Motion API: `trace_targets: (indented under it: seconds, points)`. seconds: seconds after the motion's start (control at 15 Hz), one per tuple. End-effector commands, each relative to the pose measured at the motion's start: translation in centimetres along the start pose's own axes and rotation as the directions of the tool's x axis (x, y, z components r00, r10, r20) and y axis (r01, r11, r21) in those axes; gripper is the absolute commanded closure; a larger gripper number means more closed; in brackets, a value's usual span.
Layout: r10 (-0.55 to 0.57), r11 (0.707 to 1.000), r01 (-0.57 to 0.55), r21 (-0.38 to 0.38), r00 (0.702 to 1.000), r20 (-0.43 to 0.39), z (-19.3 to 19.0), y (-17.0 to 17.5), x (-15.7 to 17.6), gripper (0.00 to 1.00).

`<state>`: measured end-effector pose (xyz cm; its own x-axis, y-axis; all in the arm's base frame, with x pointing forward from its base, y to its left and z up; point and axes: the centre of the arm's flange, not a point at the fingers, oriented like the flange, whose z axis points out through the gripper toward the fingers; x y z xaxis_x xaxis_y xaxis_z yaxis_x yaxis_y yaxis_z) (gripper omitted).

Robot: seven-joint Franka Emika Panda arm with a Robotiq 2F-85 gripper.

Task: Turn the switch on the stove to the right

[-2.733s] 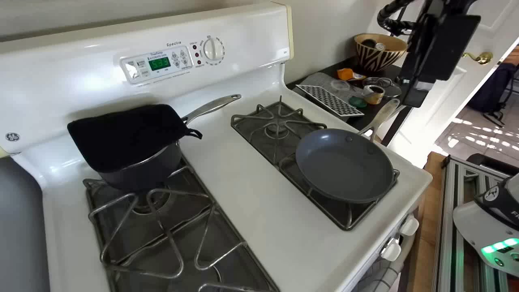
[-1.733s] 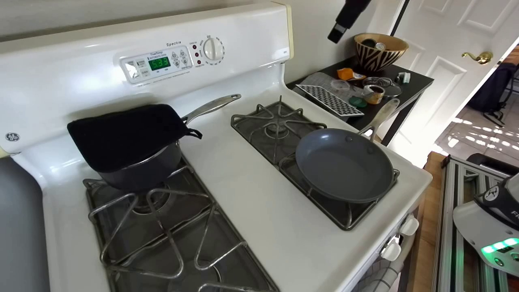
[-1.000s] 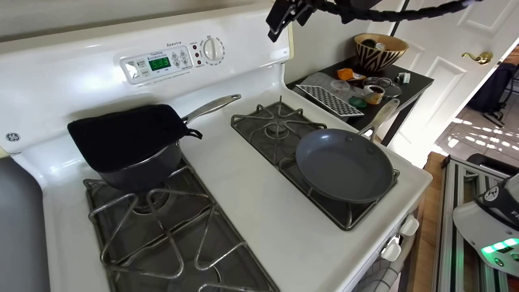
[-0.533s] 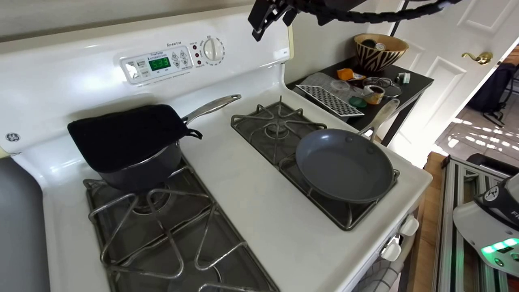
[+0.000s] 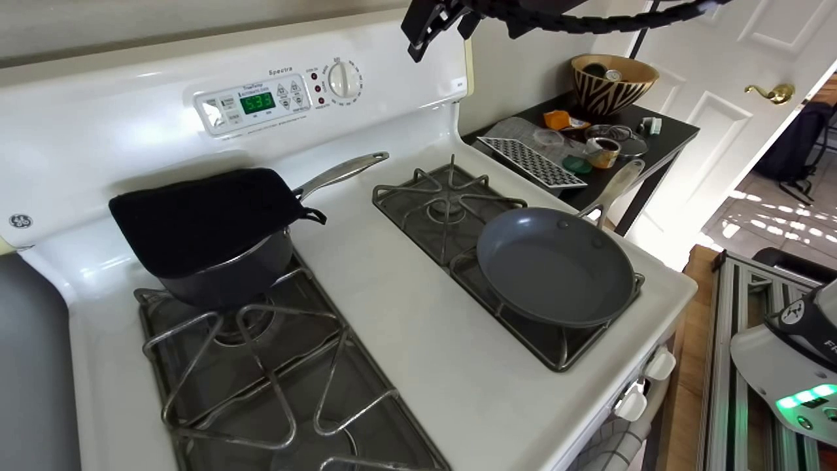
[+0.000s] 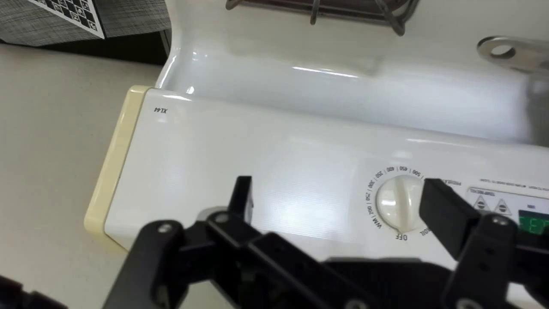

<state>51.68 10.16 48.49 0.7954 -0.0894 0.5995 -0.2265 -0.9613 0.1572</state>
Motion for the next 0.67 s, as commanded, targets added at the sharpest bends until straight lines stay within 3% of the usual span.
trace_targets:
  seconds: [0.0,0.6]
  points:
    - [0.042,0.999,-0.043,-0.021,0.999,-0.018,2.8,-0.4,1.7,0.00]
    - [0.019,1.000,-0.018,0.018,0.999,-0.044,6.8,-4.7,5.1,0.00]
